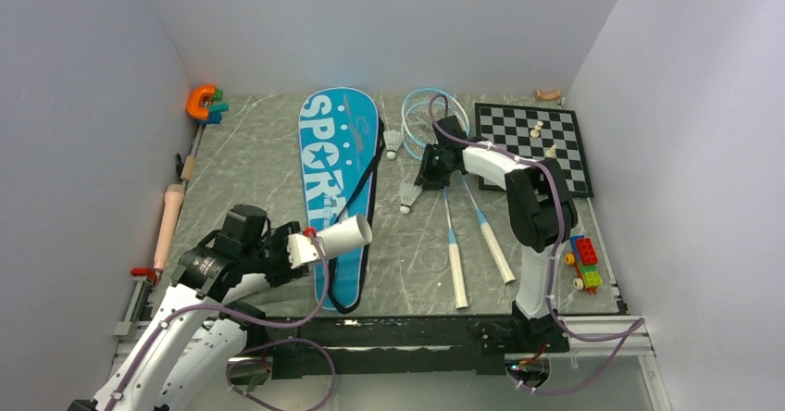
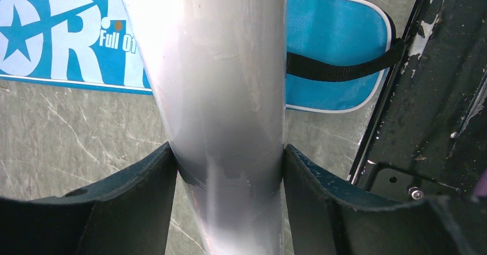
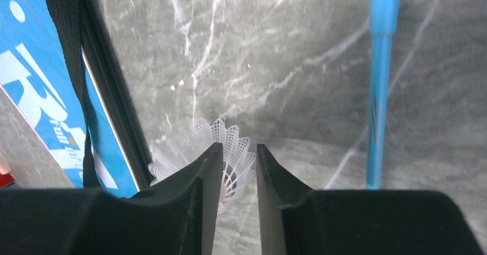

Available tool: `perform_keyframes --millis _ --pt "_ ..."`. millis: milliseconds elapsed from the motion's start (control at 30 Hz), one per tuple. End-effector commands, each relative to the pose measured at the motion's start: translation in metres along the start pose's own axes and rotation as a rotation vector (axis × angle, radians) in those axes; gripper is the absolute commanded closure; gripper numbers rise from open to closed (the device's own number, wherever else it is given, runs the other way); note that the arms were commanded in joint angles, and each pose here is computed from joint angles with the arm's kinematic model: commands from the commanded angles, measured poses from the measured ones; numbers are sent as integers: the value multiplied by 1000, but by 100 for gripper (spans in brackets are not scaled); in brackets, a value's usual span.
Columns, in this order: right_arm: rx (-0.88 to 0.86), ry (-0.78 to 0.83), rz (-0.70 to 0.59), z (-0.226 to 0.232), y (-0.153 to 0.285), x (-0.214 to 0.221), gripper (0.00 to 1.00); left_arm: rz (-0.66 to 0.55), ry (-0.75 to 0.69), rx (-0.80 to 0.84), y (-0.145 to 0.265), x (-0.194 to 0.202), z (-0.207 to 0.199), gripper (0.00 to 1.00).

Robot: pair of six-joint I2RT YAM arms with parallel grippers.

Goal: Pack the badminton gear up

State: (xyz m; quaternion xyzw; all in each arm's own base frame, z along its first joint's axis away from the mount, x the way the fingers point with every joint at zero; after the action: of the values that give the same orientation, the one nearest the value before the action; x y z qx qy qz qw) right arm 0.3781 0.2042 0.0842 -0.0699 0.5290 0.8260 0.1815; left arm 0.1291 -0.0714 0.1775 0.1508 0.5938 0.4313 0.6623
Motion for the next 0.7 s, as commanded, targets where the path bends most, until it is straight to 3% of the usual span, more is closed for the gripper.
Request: perform_keyframes --millis 0,133,433,667 --pt "-17 9 -20 2 22 4 71 -33 -47 -32 6 -10 8 44" --pt "-10 8 14 -4 21 14 73 -37 -47 -32 8 -13 9 44" --pt "-60 -5 23 3 27 16 100 -36 -61 -43 11 -15 11 44" --pt "-188 21 -74 34 77 0 100 -66 -69 -68 16 -25 17 45"
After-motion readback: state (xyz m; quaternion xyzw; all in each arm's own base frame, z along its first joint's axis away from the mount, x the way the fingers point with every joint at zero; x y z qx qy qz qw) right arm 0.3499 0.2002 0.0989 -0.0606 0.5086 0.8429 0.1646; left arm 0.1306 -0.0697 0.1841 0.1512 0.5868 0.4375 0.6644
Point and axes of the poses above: each gripper's point midway between its finger pads, its own y axis back along the fingers, its own z axis along the line the jaws close on, x = y × z, the point moved 6 cm from there along y, back along the fingers, and after that the axes turned 3 degrees about y, right-handed, at the moved point
